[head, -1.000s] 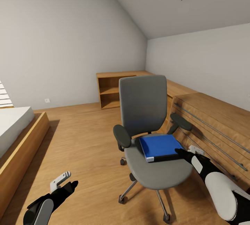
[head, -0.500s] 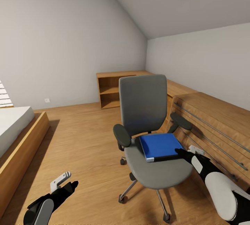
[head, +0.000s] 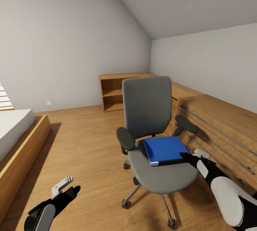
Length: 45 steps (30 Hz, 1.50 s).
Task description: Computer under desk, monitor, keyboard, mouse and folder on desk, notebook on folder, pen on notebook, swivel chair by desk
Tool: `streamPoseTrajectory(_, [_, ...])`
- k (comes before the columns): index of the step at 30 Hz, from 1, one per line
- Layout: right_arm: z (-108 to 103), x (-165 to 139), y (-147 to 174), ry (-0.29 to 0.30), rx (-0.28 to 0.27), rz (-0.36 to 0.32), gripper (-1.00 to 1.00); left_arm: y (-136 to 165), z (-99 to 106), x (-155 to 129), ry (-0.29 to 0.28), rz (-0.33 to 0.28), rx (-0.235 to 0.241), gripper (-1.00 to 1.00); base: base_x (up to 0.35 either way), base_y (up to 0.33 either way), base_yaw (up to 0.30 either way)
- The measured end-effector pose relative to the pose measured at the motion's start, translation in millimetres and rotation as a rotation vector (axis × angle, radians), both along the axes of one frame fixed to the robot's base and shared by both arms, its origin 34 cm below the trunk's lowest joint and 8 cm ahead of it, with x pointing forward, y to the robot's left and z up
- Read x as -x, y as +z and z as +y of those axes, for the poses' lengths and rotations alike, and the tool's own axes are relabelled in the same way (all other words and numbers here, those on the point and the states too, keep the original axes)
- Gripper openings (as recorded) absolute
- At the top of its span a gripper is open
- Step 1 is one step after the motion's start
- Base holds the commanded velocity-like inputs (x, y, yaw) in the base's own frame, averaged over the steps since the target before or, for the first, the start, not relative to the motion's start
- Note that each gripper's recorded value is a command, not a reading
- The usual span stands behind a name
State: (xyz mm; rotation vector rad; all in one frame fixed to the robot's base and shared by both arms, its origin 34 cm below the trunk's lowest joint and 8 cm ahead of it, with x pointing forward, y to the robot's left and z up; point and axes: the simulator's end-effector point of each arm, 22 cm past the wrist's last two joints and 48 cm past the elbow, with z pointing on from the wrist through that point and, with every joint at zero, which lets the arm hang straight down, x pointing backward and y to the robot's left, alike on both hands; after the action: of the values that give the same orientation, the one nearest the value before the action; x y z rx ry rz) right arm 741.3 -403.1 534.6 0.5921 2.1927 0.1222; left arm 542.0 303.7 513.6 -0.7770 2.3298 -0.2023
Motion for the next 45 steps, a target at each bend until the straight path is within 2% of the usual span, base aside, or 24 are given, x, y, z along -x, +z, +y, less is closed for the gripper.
streamPoseTrajectory(14, [0.0,-0.1,0.1,0.0,0.0,0.0,1.0,-0.1,0.1,-0.3,0.001,-0.002,0.0,1.0,-0.003,0.0,0.0])
streamPoseTrajectory(25, [0.1,-0.1,-0.1,0.0,0.0,0.0,1.0,-3.2,-0.2,1.2,0.001,0.006,0.001,1.0,-0.144,0.0,0.0])
streamPoseTrajectory(45, [0.0,-1.5,6.5,0.0,0.0,0.0,1.0,1.6,0.0,0.7,0.001,0.01,0.001,1.0,-0.007,0.0,0.0])
